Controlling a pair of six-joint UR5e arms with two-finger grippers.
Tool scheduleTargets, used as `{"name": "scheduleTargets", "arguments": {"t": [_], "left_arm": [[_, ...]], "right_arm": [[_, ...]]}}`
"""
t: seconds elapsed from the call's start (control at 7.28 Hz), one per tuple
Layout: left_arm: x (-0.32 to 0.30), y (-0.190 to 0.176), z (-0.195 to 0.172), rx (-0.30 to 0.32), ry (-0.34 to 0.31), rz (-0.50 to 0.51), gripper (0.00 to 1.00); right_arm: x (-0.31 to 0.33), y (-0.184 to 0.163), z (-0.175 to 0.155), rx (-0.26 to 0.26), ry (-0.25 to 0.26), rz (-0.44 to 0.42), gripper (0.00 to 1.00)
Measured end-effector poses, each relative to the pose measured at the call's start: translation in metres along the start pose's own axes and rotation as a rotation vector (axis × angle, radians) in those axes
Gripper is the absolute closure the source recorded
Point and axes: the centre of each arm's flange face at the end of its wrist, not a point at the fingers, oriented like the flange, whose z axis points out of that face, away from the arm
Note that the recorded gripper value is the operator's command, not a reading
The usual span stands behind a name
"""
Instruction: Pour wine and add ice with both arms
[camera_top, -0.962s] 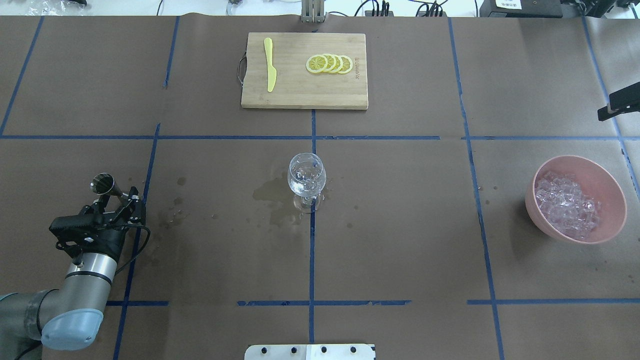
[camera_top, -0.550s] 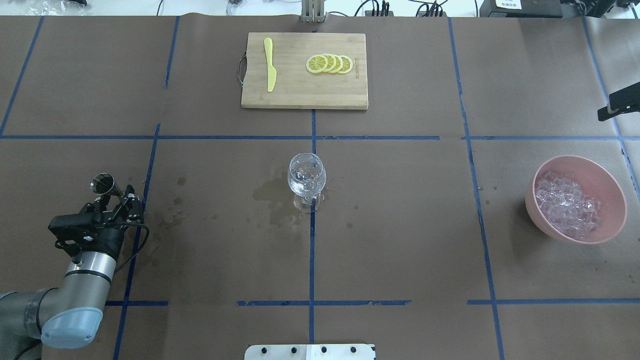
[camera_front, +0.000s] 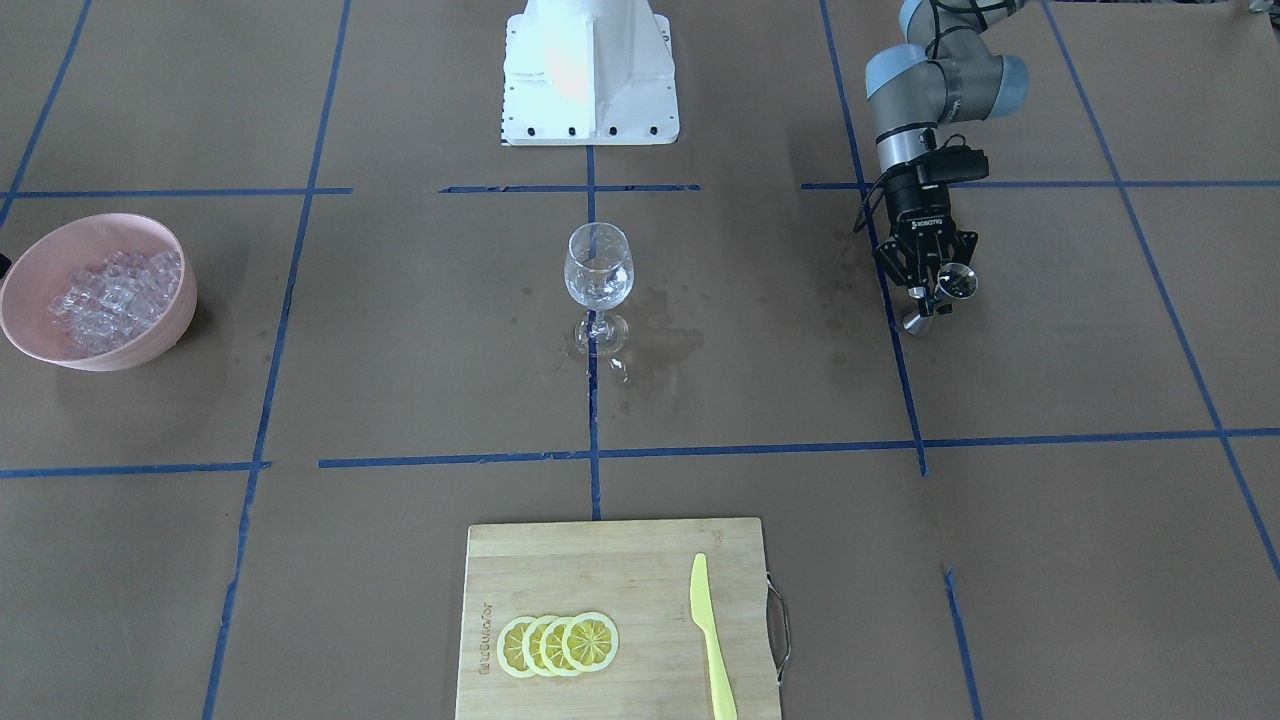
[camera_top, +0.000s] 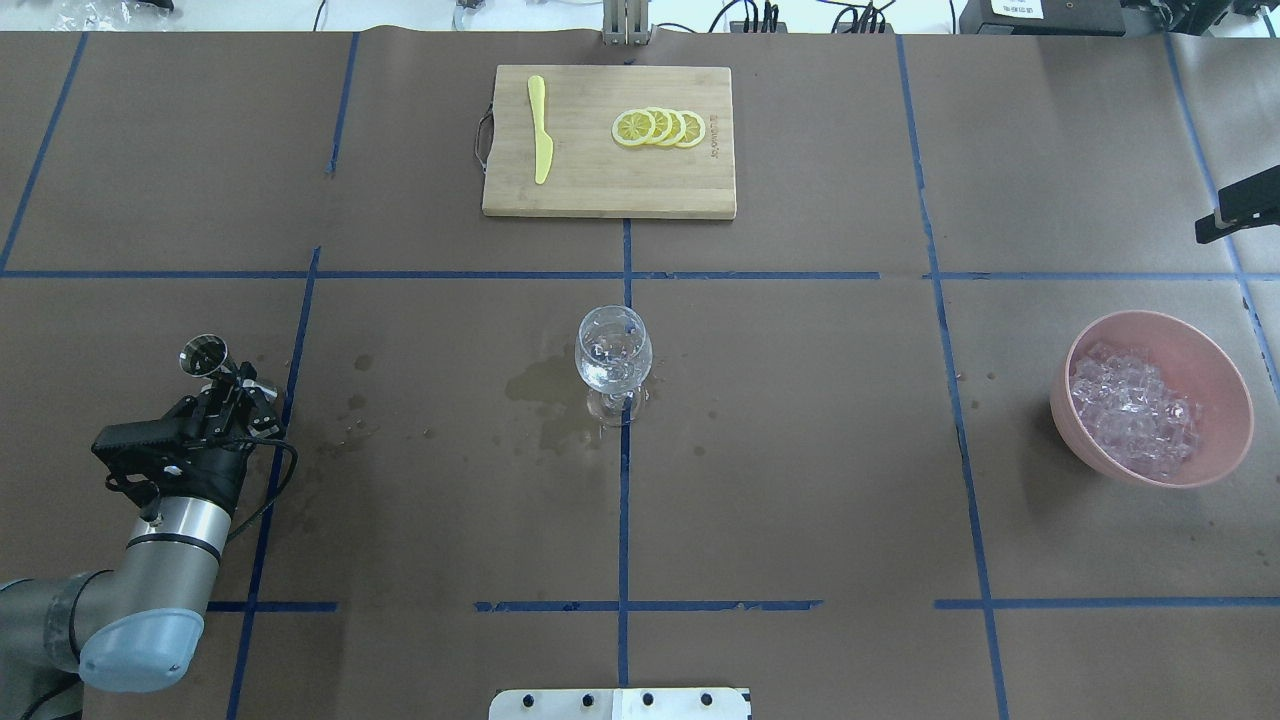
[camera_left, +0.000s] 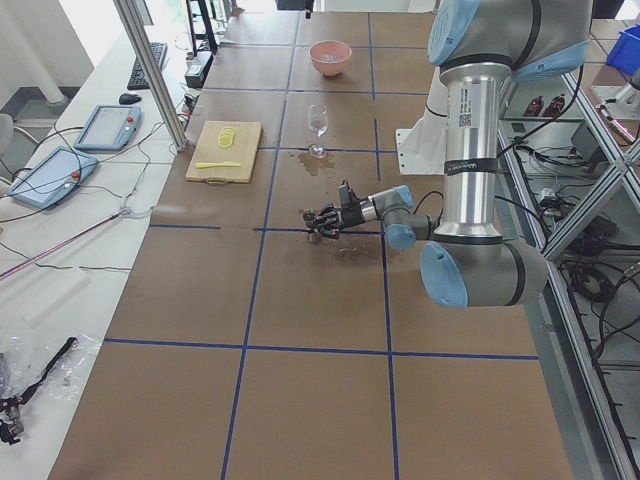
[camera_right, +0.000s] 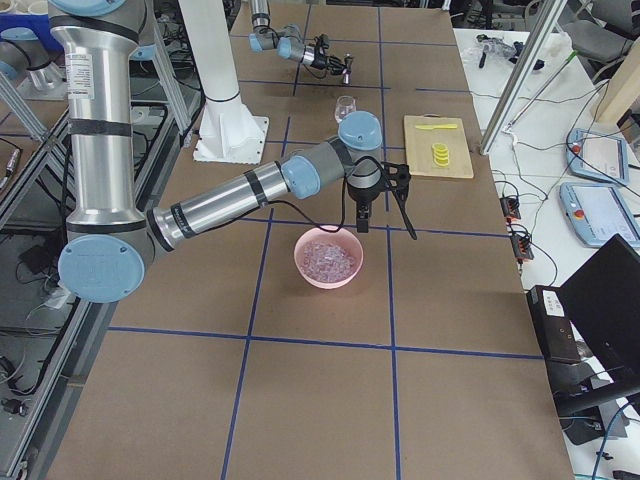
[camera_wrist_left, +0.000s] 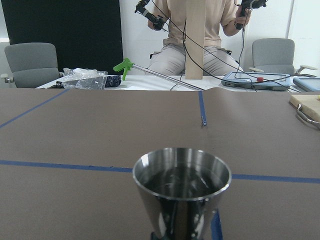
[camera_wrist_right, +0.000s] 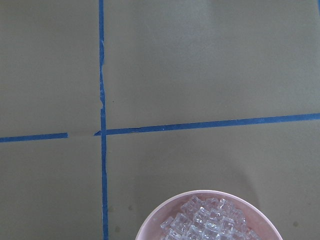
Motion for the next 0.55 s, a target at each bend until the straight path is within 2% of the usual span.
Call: {"name": "scheduleTargets", "arguments": {"t": [0.55], "left_arm": [[0.03, -0.062, -0.015, 0.032, 0.041, -0.1, 1.0]], "right_arm": [[0.001, 0.002, 0.0, 0.001, -0.004, -0.005, 0.0]]}}
